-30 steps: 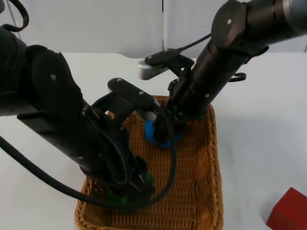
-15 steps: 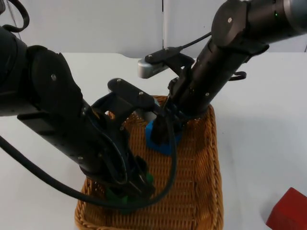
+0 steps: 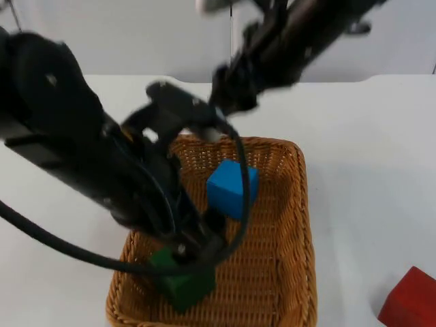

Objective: Pick up one cube with each hand and place exactly two cubes into the same basket, leaving the remaining cube outside.

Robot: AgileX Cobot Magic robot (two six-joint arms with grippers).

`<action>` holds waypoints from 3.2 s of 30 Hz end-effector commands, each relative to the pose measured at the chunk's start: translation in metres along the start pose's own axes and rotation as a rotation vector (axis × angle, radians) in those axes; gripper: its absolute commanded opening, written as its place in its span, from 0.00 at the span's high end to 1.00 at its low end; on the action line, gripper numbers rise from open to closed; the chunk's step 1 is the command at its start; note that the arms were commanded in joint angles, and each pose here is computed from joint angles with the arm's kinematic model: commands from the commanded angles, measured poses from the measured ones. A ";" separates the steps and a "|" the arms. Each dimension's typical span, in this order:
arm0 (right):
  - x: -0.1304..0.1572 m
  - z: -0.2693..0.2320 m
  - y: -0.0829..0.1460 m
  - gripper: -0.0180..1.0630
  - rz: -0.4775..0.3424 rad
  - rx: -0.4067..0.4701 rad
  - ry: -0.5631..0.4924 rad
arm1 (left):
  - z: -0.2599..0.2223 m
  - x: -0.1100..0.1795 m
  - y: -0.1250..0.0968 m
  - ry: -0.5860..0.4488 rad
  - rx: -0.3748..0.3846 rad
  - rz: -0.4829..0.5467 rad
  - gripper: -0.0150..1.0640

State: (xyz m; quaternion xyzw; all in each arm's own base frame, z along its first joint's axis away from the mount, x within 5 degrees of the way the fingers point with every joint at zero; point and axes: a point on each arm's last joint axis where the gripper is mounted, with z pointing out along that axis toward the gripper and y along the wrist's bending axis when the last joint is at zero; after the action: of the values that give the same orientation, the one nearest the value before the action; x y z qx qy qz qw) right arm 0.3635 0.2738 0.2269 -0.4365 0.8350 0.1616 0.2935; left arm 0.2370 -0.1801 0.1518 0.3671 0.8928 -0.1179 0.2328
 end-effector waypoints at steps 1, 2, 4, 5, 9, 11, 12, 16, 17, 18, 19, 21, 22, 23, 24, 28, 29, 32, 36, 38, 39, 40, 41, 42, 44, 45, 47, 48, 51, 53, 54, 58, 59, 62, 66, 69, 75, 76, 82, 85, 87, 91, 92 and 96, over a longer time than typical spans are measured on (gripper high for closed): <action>-0.020 -0.036 0.005 0.34 -0.036 0.031 -0.099 | -0.018 -0.006 -0.004 -0.053 0.003 0.011 0.15; -0.020 -0.036 0.005 0.34 -0.036 0.031 -0.099 | -0.018 -0.006 -0.004 -0.053 0.003 0.011 0.15; -0.032 -0.070 0.010 0.34 -0.054 0.055 -0.175 | -0.035 -0.011 -0.006 -0.103 0.001 0.018 0.15; -0.036 -0.081 0.012 0.34 -0.060 0.062 -0.198 | -0.050 -0.015 -0.007 -0.157 -0.006 0.025 0.15; -0.044 -0.113 0.018 0.34 -0.077 0.077 -0.259 | -0.083 -0.022 -0.010 -0.267 -0.022 0.042 0.15; -0.046 -0.129 0.022 0.34 -0.086 0.078 -0.278 | -0.105 -0.024 -0.012 -0.340 -0.034 0.055 0.15; -0.046 -0.135 0.024 0.34 -0.090 0.076 -0.283 | -0.110 -0.024 -0.013 -0.359 -0.037 0.059 0.15; -0.046 -0.148 0.028 0.34 -0.091 0.061 -0.278 | -0.141 -0.024 -0.016 -0.461 -0.056 0.082 0.15; -0.045 -0.152 0.030 0.34 -0.086 0.056 -0.278 | -0.156 -0.023 -0.018 -0.509 -0.063 0.088 0.15; -0.045 -0.154 0.031 0.34 -0.076 0.051 -0.275 | -0.164 -0.022 -0.019 -0.537 -0.067 0.091 0.15; -0.044 -0.157 0.032 0.34 -0.076 0.046 -0.272 | -0.170 -0.021 -0.020 -0.556 -0.069 0.094 0.15; -0.043 -0.161 0.033 0.34 -0.079 0.041 -0.269 | -0.174 -0.020 -0.021 -0.568 -0.071 0.096 0.15; -0.043 -0.164 0.035 0.34 -0.081 0.037 -0.265 | -0.182 -0.018 -0.023 -0.590 -0.070 0.101 0.15; -0.042 -0.166 0.036 0.34 -0.082 0.029 -0.261 | -0.186 -0.017 -0.024 -0.597 -0.067 0.104 0.15; -0.042 -0.171 0.038 0.34 -0.086 0.028 -0.264 | -0.189 -0.015 -0.025 -0.603 -0.065 0.107 0.15; -0.040 -0.181 0.042 0.34 -0.088 0.011 -0.253 | -0.196 -0.011 -0.028 -0.601 -0.049 0.117 0.15; -0.039 -0.184 0.043 0.34 -0.089 0.006 -0.245 | -0.199 -0.009 -0.029 -0.598 -0.042 0.121 0.15; -0.037 -0.185 0.045 0.34 -0.091 -0.008 -0.229 | -0.202 -0.006 -0.031 -0.589 -0.030 0.127 0.15; -0.033 -0.188 0.047 0.34 -0.079 -0.012 -0.228 | -0.205 -0.001 -0.033 -0.571 -0.015 0.129 0.15; -0.027 -0.189 0.048 0.34 -0.071 -0.004 -0.230 | -0.208 0.002 -0.033 -0.558 -0.017 0.127 0.15; -0.018 -0.188 0.050 0.34 -0.065 0.007 -0.228 | -0.210 0.003 -0.033 -0.559 -0.025 0.128 0.15; -0.015 -0.186 0.049 0.34 -0.062 0.013 -0.229 | -0.212 0.005 -0.032 -0.562 -0.037 0.127 0.15; -0.015 -0.186 0.049 0.34 -0.062 0.013 -0.229 | -0.212 0.005 -0.032 -0.562 -0.037 0.127 0.15; -0.006 -0.185 0.051 0.34 -0.052 0.024 -0.232 | -0.214 0.006 -0.032 -0.565 -0.050 0.123 0.15; 0.005 -0.185 0.053 0.34 -0.043 0.039 -0.240 | -0.217 0.008 -0.031 -0.570 -0.067 0.120 0.15; 0.012 -0.183 0.053 0.34 -0.034 0.043 -0.236 | -0.218 0.009 -0.030 -0.571 -0.074 0.112 0.15; 0.030 -0.182 0.057 0.34 -0.021 0.058 -0.233 | -0.220 0.011 -0.031 -0.568 -0.073 0.105 0.15; 0.030 -0.182 0.057 0.34 -0.021 0.058 -0.233 | -0.220 0.011 -0.031 -0.568 -0.073 0.105 0.15; 0.051 -0.181 0.061 0.34 -0.005 0.077 -0.236 | -0.220 0.014 -0.031 -0.555 -0.072 0.105 0.15; 0.061 -0.181 0.063 0.34 0.001 0.085 -0.234 | -0.218 0.018 -0.031 -0.547 -0.078 0.104 0.15; 0.061 -0.181 0.063 0.34 0.001 0.085 -0.234 | -0.218 0.018 -0.031 -0.547 -0.078 0.104 0.15; 0.089 -0.191 0.072 0.34 0.009 0.109 -0.259 | -0.209 0.033 -0.032 -0.519 -0.072 0.094 0.15; 0.089 -0.191 0.072 0.34 0.009 0.109 -0.259 | -0.209 0.033 -0.032 -0.519 -0.072 0.094 0.15; 0.104 -0.205 0.079 0.34 0.012 0.120 -0.292 | -0.205 0.047 -0.033 -0.512 -0.066 0.075 0.15; 0.116 -0.219 0.086 0.34 0.008 0.125 -0.323 | -0.208 0.059 -0.036 -0.510 -0.059 0.079 0.15; 0.125 -0.232 0.092 0.34 0.009 0.131 -0.361 | -0.213 0.066 -0.038 -0.503 -0.050 0.086 0.15; 0.141 -0.251 0.102 0.34 0.002 0.144 -0.425 | -0.229 0.083 -0.044 -0.519 -0.035 0.101 0.15; 0.144 -0.255 0.104 0.34 -0.002 0.146 -0.438 | -0.233 0.087 -0.045 -0.524 -0.032 0.103 0.15; 0.164 -0.271 0.114 0.34 0.032 0.146 -0.504 | -0.250 0.108 -0.052 -0.564 -0.018 0.106 0.15; 0.174 -0.278 0.119 0.34 0.047 0.139 -0.530 | -0.257 0.123 -0.055 -0.561 -0.018 0.096 0.15; 0.177 -0.282 0.121 0.34 0.050 0.134 -0.537 | -0.259 0.129 -0.054 -0.560 -0.032 0.091 0.15; 0.190 -0.295 0.131 0.34 0.037 0.112 -0.544 | -0.267 0.152 -0.051 -0.548 -0.101 0.040 0.15; 0.190 -0.295 0.131 0.34 0.037 0.112 -0.544 | -0.267 0.152 -0.051 -0.548 -0.101 0.040 0.15; 0.200 -0.304 0.137 0.34 0.012 0.108 -0.554 | -0.275 0.174 -0.054 -0.587 -0.118 0.044 0.15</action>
State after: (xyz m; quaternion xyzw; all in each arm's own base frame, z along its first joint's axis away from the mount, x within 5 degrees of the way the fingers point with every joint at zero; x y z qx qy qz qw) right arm 0.0586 0.0664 0.3393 -0.3501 0.7340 0.2316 0.5339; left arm 0.0040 -0.0120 0.3074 0.3261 0.7822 -0.1616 0.5057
